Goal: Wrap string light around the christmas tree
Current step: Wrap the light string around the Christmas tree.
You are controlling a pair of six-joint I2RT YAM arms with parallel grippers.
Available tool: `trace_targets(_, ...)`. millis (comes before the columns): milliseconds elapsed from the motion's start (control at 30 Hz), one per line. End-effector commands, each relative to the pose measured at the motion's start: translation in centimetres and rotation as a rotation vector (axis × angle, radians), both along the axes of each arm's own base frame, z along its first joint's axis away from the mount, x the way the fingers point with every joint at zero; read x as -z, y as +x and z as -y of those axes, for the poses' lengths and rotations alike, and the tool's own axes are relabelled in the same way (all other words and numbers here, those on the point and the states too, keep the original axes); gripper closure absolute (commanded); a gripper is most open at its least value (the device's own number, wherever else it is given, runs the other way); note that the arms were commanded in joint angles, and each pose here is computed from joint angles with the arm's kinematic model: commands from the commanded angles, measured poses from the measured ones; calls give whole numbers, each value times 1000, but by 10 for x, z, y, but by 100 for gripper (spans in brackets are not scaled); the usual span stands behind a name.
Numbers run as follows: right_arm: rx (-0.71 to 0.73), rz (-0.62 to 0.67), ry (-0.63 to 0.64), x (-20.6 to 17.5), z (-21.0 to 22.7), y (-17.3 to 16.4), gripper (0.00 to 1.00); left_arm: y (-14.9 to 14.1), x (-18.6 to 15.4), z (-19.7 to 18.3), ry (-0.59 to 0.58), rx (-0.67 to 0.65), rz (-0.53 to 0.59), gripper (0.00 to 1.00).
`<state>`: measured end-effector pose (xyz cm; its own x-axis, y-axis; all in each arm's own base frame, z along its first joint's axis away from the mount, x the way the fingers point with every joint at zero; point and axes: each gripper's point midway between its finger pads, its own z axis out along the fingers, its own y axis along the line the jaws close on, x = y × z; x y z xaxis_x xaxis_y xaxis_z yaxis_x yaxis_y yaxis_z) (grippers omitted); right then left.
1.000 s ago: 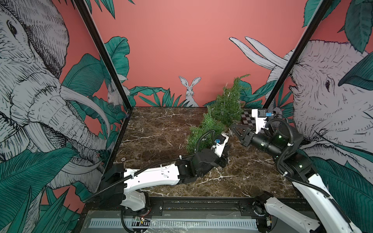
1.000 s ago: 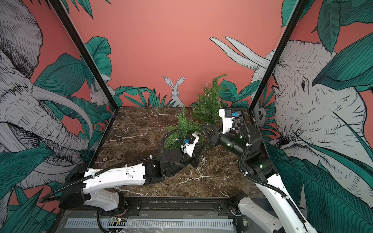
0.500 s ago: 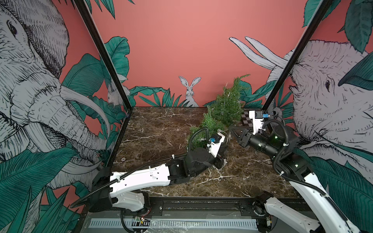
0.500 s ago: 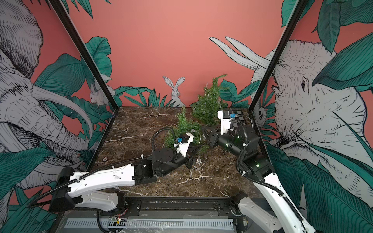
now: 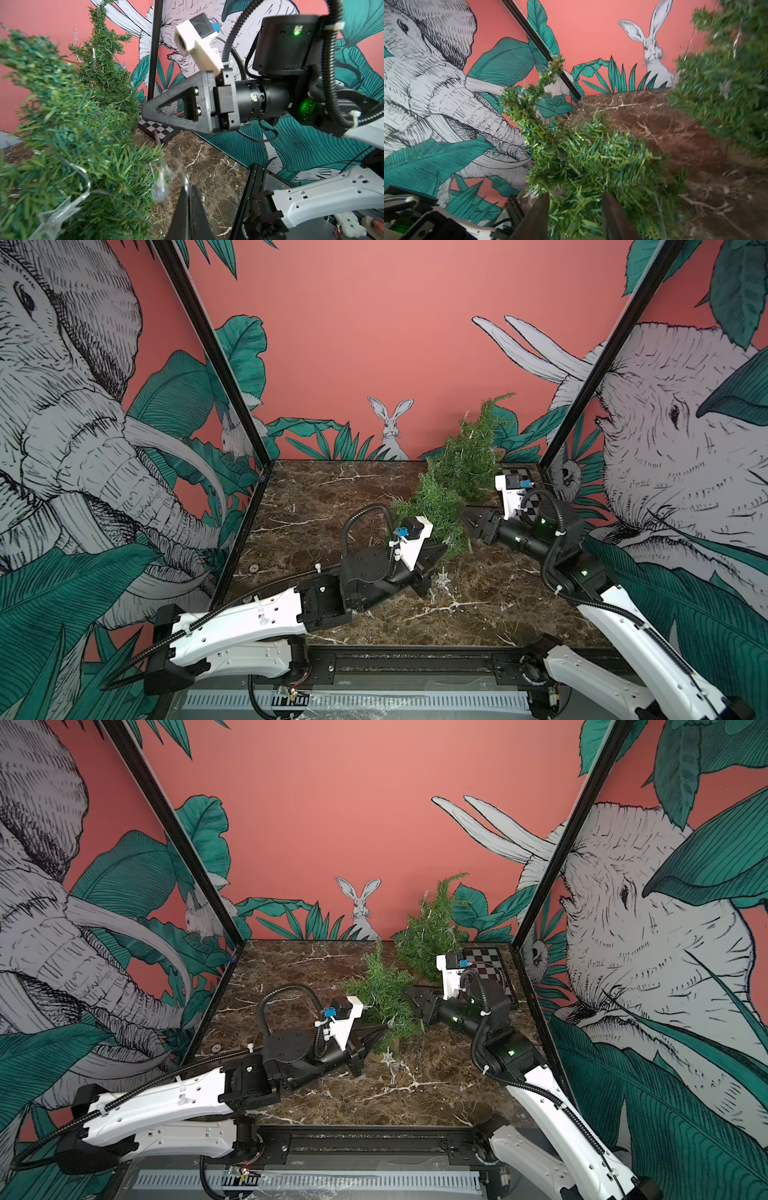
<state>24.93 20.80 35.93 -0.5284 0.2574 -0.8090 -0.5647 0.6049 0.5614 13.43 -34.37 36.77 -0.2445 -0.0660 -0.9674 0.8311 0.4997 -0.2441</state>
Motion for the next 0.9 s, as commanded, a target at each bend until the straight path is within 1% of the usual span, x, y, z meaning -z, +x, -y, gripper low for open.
trace_targets(0,35,98,19,-23,7,0,48,4,6,-17,13,-54,-21,100)
trace_targets(100,87,112,-6,-22,16,3,42,5,9,-23,16,-69,-23,100)
trace_targets(200,179,119,-35,-21,33,5,40,7,16,-29,39,-91,-32,100)
trace_targets(300,282,135,-52,-21,53,6,37,11,18,-37,20,-127,-40,100)
trace_targets(433,417,118,-82,-15,79,8,32,15,19,-48,-20,-169,-43,100)
trace_targets(500,464,81,-100,-9,88,10,31,17,20,-54,-30,-195,-45,100)
trace_targets(633,498,-10,-126,12,93,18,30,23,23,-66,-44,-248,-52,100)
trace_targets(767,484,-142,-73,47,91,31,31,30,27,-80,-35,-323,-54,100)
trace_targets(867,450,-210,-13,73,83,40,33,38,30,-90,-5,-396,-48,100)
